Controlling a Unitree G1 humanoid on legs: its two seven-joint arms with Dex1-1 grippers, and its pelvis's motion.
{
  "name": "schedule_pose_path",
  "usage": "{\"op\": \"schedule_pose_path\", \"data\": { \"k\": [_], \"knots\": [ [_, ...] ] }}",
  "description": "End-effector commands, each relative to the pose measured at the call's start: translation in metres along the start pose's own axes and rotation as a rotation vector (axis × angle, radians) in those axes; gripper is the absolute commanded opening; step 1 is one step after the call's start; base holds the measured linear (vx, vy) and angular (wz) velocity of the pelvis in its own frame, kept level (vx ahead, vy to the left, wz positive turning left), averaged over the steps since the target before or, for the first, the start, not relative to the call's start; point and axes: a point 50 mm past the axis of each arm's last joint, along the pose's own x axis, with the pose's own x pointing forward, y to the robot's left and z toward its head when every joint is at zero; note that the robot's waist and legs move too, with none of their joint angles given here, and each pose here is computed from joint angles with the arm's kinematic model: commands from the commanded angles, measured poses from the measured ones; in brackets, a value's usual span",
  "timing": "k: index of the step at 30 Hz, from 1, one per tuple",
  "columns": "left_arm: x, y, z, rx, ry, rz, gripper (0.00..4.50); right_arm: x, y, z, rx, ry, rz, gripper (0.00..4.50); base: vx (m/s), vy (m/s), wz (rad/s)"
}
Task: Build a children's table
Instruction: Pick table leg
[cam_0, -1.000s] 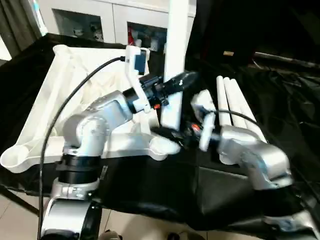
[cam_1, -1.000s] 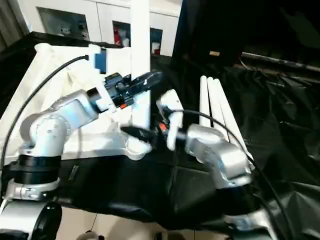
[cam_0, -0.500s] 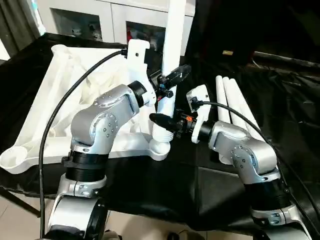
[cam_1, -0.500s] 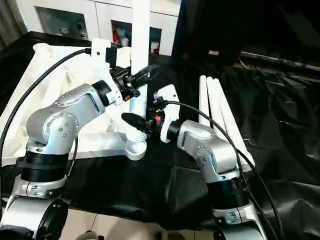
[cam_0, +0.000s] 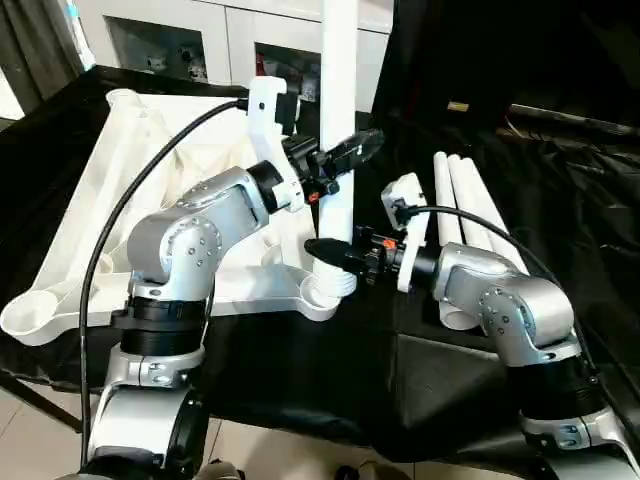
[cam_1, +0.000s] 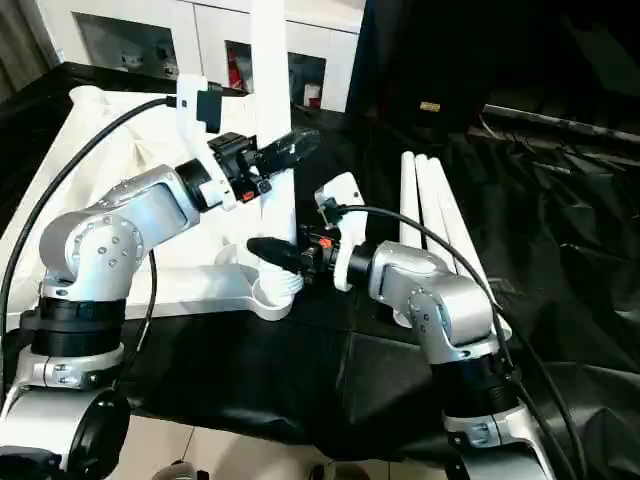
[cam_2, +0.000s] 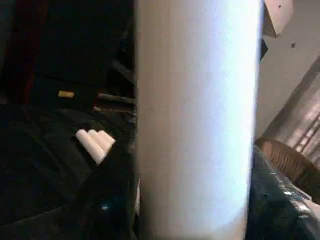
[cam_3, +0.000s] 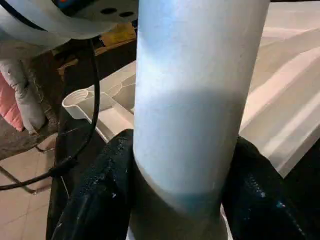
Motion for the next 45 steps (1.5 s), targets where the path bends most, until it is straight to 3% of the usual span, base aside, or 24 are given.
{"op": "schedule_pose_path", "data": {
  "k": [1, 5, 6, 12, 20, 24, 33, 45],
  "knots": [
    [0.002, 0.000, 0.005, 0.007, -0.001, -0.004, 1.98, -0.001, 0.008, 0.013, -0.043, -0.033, 0.051, 1.95, 0.000, 0.000, 0.00],
    [0.002, -0.001, 0.005, 0.002, 0.005, -0.024, 1.88, -0.001, 0.006, 0.015, -0.062, -0.037, 0.031, 1.95, 0.000, 0.000, 0.00],
    [0.002, -0.001, 0.005, 0.002, 0.008, -0.032, 1.86, -0.001, 0.006, 0.015, -0.059, -0.038, 0.034, 2.51, 0.000, 0.000, 0.00],
    [0.004, -0.009, 0.003, 0.044, 0.067, -0.120, 1.85, -0.002, 0.005, 0.018, -0.028, -0.015, 0.048, 2.95, 0.000, 0.000, 0.00],
    [0.006, -0.013, 0.002, 0.070, 0.111, -0.186, 1.85, -0.007, 0.001, 0.024, 0.019, 0.011, 0.073, 2.95, 0.000, 0.000, 0.00],
    [0.007, -0.014, 0.004, 0.070, 0.109, -0.209, 1.85, -0.010, 0.001, 0.021, 0.012, 0.072, 0.079, 2.95, 0.000, 0.000, 0.00],
    [0.007, -0.015, 0.007, 0.051, 0.093, -0.232, 1.85, -0.011, 0.001, 0.014, 0.018, 0.110, 0.091, 2.95, 0.000, 0.000, 0.00],
    [0.007, -0.019, 0.005, 0.051, 0.103, -0.272, 1.85, -0.010, 0.000, 0.013, 0.016, 0.092, 0.081, 2.95, 0.000, 0.000, 0.00]
  ]
}}
